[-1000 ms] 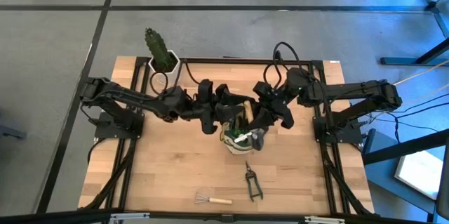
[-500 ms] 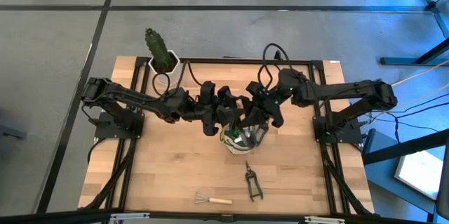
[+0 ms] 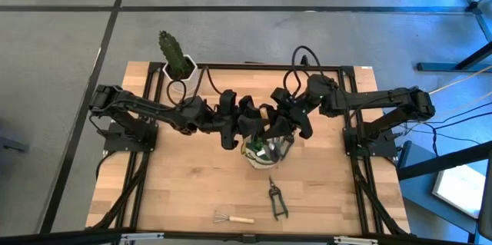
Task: Pick & Place Garden tools in Gardening bag
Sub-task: Put the trowel into the gardening bag
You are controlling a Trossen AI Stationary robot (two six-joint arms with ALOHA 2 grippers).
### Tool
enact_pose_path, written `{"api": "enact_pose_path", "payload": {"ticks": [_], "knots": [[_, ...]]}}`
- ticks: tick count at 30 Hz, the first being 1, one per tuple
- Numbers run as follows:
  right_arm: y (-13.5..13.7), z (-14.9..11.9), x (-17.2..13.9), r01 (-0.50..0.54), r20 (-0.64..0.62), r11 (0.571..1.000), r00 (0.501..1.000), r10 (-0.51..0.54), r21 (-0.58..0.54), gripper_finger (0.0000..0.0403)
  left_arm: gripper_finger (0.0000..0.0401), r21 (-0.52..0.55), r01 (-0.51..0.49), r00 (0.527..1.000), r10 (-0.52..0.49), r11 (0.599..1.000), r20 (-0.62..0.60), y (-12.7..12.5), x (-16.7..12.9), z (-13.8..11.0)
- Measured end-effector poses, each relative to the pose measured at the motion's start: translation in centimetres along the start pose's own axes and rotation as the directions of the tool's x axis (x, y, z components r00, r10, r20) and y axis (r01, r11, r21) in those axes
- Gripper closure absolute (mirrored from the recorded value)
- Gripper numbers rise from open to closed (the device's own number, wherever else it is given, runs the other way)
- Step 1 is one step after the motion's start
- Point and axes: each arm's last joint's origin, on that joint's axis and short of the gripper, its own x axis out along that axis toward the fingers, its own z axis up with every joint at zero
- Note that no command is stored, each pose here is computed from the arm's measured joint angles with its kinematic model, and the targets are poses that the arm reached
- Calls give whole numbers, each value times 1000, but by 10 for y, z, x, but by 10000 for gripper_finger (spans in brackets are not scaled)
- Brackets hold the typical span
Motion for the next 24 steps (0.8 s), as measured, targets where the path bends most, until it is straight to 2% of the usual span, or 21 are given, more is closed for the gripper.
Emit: {"api": "enact_pose_path", "payload": {"ticks": [8, 16, 24], "knots": [[0, 0, 0, -9, -11, 1000, 1000, 9, -7, 340, 342, 4, -2, 1000, 2, 1000, -3, 1, 0, 1], [0, 0, 0, -14, -17, 1000, 1000, 14, -11, 334, 342, 10, -4, 1000, 5, 1000, -9, 1, 0, 0], [1, -1, 0, -33, -42, 999, 999, 33, 1, 229, 342, 14, -37, 998, 37, 999, -53, 3, -1, -2]]}}
